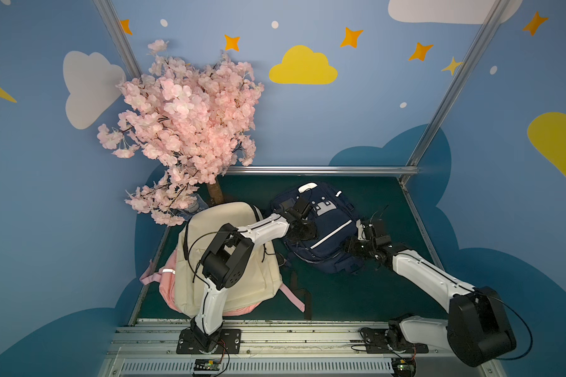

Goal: Zip up the backpack
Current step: Adjust the backpack at the center of the board, then zip the zipper on the backpack.

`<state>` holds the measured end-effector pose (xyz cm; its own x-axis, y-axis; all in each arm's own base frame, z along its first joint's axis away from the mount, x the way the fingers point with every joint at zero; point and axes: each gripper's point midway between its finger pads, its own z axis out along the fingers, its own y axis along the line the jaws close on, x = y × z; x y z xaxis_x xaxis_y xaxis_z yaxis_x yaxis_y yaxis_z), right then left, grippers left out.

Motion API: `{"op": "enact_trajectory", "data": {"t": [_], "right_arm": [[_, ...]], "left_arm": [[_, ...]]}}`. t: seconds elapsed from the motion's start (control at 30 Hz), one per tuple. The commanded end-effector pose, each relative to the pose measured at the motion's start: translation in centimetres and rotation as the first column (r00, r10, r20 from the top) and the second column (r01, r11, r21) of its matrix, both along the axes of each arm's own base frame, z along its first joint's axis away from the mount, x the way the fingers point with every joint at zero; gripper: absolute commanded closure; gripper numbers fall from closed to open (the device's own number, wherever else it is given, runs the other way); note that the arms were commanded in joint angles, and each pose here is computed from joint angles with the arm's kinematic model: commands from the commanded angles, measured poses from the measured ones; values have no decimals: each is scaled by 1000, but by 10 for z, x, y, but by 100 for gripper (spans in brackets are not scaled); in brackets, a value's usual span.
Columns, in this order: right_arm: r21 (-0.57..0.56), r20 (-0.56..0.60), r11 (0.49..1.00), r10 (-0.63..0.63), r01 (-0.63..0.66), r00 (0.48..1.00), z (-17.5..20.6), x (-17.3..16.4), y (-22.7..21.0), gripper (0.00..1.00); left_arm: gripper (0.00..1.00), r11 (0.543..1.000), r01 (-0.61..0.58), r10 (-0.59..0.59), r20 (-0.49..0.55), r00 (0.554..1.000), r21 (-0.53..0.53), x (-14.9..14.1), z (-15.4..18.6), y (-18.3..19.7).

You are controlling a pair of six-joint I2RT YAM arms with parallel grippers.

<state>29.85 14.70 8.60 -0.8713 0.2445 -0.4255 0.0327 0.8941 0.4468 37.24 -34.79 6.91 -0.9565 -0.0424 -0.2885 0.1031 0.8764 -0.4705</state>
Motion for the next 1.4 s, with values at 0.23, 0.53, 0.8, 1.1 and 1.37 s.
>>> {"op": "enact_trajectory", "data": {"t": [0.23, 0.53, 0.8, 1.1, 1.37], "right_arm": [[33, -121, 999, 22, -18, 992, -41, -39, 8, 51], [44, -153, 999, 17, -11, 988, -50, -55, 11, 51], [33, -166, 999, 32, -26, 986, -54, -64, 17, 52], [26, -163, 999, 31, -27, 986, -55, -64, 17, 53], [22, -156, 999, 31, -28, 987, -52, -61, 17, 53]], "left_arm": [[35, 996, -73, 74, -22, 997, 47, -16, -6, 32], [39, 998, -56, 56, -13, 998, 3, -11, -6, 22], [52, 998, -61, 61, -2, 998, -3, -8, -5, 21], [47, 992, -113, 111, 46, 993, 56, -12, 19, 35], [46, 994, -104, 103, 29, 994, 24, -6, 10, 24]]}}
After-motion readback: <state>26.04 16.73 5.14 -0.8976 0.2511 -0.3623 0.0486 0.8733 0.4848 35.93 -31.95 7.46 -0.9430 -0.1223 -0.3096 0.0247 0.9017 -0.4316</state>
